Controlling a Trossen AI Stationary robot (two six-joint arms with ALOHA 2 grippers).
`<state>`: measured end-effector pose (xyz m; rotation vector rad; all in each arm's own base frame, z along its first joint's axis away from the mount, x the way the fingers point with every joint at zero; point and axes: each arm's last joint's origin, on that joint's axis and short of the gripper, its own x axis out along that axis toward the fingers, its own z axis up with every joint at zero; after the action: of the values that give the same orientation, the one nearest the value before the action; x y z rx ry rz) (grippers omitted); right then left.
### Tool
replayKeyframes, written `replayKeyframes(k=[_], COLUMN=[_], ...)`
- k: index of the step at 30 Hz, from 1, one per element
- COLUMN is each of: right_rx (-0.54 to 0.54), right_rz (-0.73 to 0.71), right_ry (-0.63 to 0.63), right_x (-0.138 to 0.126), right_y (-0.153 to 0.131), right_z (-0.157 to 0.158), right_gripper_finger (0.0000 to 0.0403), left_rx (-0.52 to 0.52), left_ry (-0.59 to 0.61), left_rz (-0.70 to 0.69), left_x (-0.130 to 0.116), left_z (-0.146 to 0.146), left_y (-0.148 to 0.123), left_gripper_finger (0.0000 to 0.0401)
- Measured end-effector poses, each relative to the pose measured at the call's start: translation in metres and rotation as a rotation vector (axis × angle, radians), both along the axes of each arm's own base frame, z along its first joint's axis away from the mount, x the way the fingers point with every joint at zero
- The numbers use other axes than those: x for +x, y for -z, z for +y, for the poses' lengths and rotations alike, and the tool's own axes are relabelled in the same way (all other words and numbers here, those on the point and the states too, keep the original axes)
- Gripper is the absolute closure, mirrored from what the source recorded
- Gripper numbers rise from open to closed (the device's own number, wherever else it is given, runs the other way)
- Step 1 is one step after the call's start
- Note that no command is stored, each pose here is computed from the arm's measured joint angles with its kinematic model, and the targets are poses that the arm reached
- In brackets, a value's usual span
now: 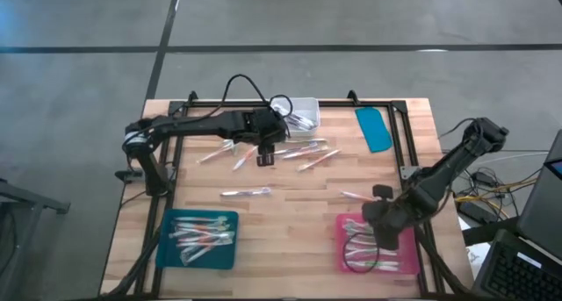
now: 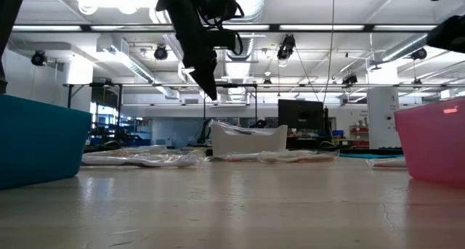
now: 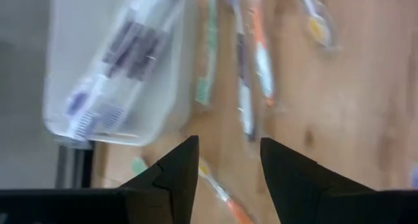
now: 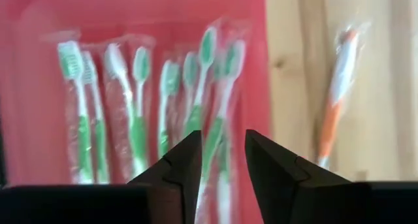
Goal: Pick & Place Toothbrushes
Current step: Put the violet toothbrush into the white bin
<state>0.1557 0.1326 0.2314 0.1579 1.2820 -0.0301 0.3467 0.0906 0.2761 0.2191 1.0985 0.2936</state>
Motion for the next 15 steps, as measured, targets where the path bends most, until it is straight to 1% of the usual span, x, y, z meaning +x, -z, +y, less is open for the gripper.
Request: replayKeyframes(k=[5,7,11,15], right_rx=[-0.064,-0.093,-0.115,-0.127], right_rz=[-0.027,-0.036,-0.033,-0.03], right_ry=[-0.03,-0.022,0.002,0.031], right_x=[0.014,0.019,0.028,0.033], right_y=[-0.001,-0.001,-0.001,-0.001], right_z=[-0.018,-0.026,-0.041,-0.053], right_gripper_finger=[0.03,0.0303,0.031,0.0319], left_rx=[-0.032,-0.043,-0.063,-0.086], left_ry=[0.032,0.038,0.026,0.004], left_rz=[0.057,0.071,0.079,0.116], left_x=[-0.002,-0.002,-0.002,-0.006], left_z=[-0.017,-0.024,-0.032,-0.036], left_y=[0.003,0.004,0.006,0.015], left_gripper_finger=[0.0239,0.0242,0.0245,0.0244])
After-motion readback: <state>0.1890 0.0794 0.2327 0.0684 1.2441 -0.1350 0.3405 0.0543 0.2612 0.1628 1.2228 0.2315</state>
